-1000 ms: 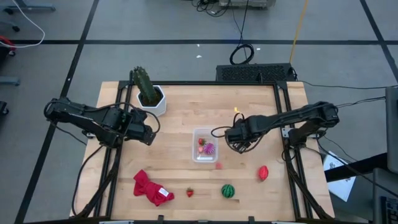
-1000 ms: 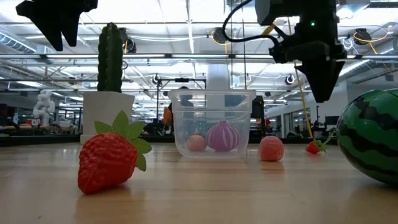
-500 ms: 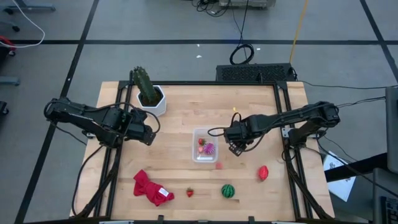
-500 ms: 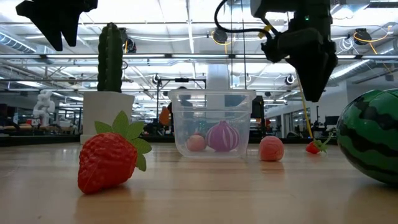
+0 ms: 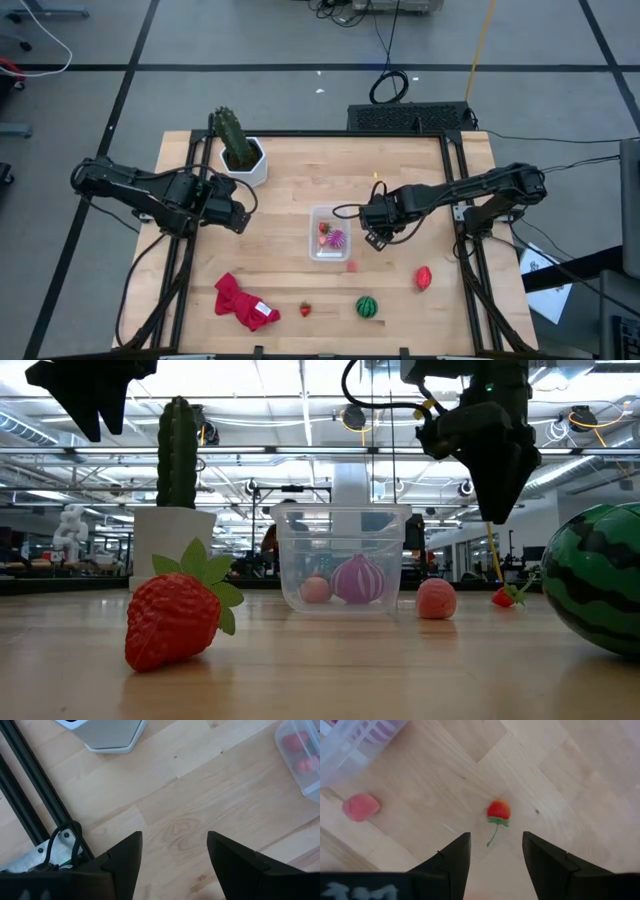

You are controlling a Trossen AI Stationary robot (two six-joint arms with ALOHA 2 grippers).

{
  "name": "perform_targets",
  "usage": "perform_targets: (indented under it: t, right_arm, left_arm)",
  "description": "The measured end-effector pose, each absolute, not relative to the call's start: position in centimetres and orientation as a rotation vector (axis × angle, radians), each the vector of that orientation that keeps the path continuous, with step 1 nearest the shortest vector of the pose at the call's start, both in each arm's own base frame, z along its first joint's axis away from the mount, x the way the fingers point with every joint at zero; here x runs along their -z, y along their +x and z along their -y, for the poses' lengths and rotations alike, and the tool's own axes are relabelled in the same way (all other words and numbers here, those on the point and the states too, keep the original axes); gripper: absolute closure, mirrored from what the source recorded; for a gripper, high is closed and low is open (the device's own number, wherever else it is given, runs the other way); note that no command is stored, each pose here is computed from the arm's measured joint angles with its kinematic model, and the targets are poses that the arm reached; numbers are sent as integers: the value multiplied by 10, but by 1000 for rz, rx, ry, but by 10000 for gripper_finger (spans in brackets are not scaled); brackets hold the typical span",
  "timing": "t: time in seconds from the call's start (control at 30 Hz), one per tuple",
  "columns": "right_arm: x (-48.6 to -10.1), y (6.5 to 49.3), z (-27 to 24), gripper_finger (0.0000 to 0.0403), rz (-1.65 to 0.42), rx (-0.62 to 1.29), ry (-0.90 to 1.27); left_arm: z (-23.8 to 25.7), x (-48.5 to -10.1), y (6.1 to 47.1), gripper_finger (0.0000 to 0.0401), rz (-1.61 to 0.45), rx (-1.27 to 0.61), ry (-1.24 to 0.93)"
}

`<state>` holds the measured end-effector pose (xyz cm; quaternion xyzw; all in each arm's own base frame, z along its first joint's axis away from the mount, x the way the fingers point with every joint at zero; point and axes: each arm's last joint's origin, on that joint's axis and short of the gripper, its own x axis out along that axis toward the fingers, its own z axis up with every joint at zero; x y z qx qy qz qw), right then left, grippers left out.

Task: Pick and placing Produce into tupperware
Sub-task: Put the top red strawberry into the transparent bin

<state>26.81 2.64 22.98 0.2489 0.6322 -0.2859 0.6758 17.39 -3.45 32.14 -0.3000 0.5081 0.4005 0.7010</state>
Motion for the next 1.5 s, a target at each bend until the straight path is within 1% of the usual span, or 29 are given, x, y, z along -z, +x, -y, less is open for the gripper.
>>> perform_targets:
  t: [0.13, 0.37, 0.57, 0.93, 1.23, 1.5]
  right_arm:
    - [-230, 268, -27, 225, -1423, 640, 560]
    - [-227, 267, -29, 198, -1465, 586, 602]
    - [-218, 262, -30, 186, -1498, 606, 603]
    - [-203, 260, -29, 187, -1470, 631, 640]
    - [-193, 261, -30, 188, -1445, 578, 655]
    - [-174, 256, -26, 188, -1435, 571, 667]
  left_arm:
    - [34, -321, 174, 171, -1131, -892, -668]
    - [34, -321, 174, 171, -1127, -895, -666]
    - [34, -321, 174, 171, -1127, -895, -666]
    - [34, -322, 174, 171, -1124, -893, -667]
    - [35, -322, 175, 171, -1118, -890, -672]
    - [35, -322, 175, 171, -1116, -892, -675]
